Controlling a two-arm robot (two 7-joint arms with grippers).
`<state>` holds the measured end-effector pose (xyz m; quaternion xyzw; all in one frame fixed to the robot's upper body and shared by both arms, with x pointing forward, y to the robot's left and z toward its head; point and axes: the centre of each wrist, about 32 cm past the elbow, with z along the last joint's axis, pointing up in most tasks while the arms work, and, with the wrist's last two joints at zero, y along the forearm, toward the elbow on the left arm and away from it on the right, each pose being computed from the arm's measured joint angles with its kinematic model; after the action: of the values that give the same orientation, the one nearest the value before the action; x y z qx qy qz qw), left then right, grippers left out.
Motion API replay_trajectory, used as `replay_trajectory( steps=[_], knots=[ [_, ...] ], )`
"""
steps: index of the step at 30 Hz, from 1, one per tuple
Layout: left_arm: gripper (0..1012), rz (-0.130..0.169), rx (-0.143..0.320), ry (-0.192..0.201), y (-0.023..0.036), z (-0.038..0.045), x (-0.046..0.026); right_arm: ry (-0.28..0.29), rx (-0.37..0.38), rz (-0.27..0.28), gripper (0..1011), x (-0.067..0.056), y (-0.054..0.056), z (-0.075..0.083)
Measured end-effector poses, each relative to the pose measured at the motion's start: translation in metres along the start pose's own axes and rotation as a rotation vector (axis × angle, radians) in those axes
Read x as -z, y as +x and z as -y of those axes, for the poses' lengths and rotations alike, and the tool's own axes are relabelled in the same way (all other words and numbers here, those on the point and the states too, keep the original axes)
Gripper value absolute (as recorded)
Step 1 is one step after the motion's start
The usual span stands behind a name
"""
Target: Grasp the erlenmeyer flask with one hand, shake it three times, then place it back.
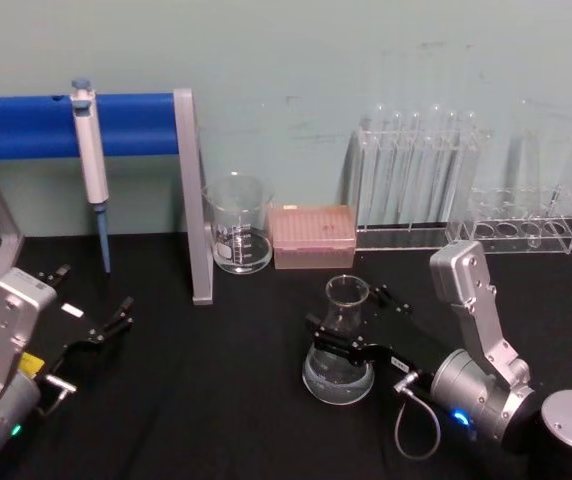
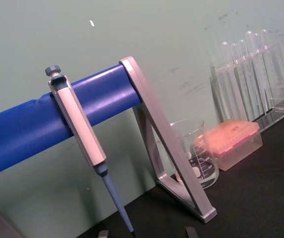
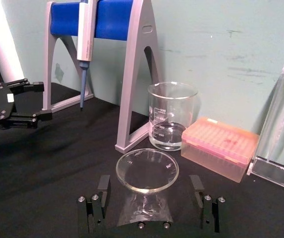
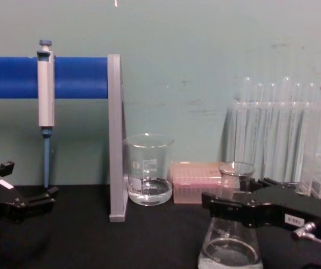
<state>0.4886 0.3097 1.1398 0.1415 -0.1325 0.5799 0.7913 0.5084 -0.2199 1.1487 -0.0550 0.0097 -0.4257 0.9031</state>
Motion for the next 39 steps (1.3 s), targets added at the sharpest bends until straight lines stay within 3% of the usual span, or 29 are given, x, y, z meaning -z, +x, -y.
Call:
replay_trajectory(
  steps=[28, 39],
  knots=[
    [1001, 0.000, 0.000, 0.000, 0.0000, 0.0000, 0.0000, 0.005, -0.002, 0.005, 1000, 0.0001, -0.0017, -0.0001],
    [1001, 0.000, 0.000, 0.000, 0.0000, 0.0000, 0.0000, 0.005, -0.003, 0.005, 750, 0.0001, -0.0015, 0.0000]
  ],
)
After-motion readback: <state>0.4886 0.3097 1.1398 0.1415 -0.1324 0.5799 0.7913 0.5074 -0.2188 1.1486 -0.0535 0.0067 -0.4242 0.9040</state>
